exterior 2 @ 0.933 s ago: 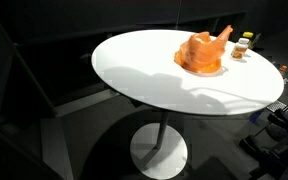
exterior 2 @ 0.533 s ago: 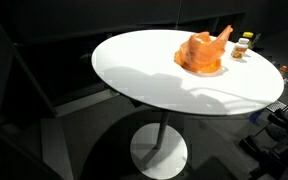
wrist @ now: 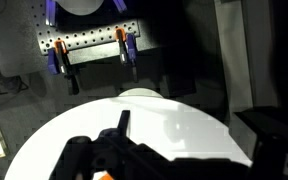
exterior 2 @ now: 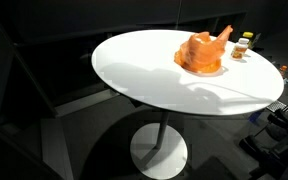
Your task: Remove the white bottle from the plastic
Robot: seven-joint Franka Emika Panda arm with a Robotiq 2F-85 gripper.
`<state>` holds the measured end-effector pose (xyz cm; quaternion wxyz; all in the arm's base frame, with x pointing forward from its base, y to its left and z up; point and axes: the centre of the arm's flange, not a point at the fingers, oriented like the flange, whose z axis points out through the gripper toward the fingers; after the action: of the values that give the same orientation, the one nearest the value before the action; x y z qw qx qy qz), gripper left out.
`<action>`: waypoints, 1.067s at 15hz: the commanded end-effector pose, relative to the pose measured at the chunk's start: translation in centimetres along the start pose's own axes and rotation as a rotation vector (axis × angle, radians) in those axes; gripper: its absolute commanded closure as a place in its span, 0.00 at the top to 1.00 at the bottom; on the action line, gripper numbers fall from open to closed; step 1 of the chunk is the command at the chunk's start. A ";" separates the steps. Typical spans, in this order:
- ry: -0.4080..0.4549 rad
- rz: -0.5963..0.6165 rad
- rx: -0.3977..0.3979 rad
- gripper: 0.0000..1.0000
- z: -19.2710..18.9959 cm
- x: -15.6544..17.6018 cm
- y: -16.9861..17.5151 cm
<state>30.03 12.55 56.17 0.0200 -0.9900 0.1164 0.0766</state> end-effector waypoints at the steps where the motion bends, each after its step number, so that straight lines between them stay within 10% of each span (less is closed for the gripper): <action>1: 0.037 0.028 -0.012 1.00 -3.3 2.9 0.6; 16: 0.064 -0.516 -0.128 1.00 -6.5 14.5 5.0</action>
<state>41.94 4.58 58.89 -0.0173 -0.9957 -0.0795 0.0434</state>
